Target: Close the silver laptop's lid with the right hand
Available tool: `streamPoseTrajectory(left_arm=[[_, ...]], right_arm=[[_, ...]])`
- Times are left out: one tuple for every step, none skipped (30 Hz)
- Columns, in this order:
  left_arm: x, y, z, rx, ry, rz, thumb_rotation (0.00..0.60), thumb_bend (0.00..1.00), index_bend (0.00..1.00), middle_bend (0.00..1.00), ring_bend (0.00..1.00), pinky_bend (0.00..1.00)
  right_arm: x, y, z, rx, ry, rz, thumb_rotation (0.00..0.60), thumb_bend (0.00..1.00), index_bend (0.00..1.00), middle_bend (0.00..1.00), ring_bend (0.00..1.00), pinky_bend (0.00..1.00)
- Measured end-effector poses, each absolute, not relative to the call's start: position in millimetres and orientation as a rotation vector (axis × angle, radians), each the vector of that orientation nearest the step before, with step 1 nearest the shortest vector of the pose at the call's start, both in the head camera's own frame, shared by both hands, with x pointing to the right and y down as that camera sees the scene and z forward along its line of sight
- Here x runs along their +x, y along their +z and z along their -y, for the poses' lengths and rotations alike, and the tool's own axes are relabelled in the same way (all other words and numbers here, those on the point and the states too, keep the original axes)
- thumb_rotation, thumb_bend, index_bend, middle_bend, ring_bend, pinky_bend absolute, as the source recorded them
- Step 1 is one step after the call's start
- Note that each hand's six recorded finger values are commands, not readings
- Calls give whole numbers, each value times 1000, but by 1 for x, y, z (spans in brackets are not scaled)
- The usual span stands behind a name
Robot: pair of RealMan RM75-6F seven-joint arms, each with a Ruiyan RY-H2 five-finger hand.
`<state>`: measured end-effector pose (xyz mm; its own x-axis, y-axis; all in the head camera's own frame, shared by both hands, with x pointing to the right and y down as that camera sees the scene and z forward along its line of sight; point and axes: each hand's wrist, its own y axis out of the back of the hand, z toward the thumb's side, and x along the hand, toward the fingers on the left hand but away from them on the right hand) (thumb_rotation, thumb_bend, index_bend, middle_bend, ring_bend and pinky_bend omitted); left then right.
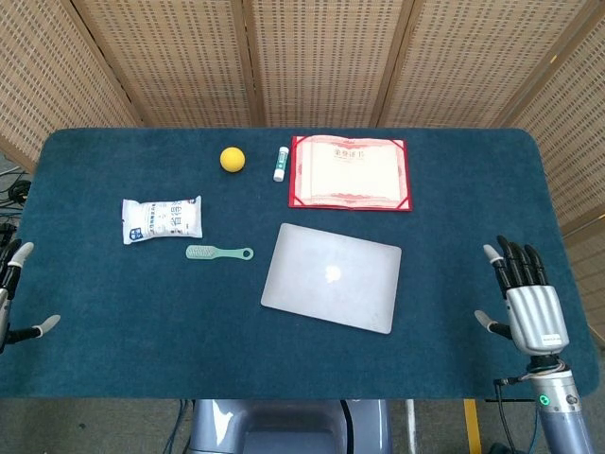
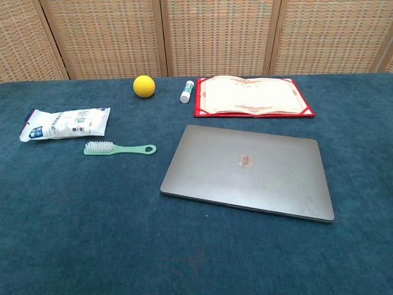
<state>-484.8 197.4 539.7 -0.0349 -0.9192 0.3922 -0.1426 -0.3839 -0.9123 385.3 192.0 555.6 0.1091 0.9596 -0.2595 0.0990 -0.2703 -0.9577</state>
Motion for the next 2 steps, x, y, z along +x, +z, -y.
streamPoseTrajectory(left_arm=[[-486,541,-199,-1576,-1486,-1141,600,0,0,0,0,0],[-486,543,-201,-1577,-1489,-1140,600,0,0,0,0,0]], right_arm=[[389,554,-196,-1530,1279,1091,600,0,24,0,0,0],[392,553,-199,-1526,1283,1097,600,0,24,0,0,0]])
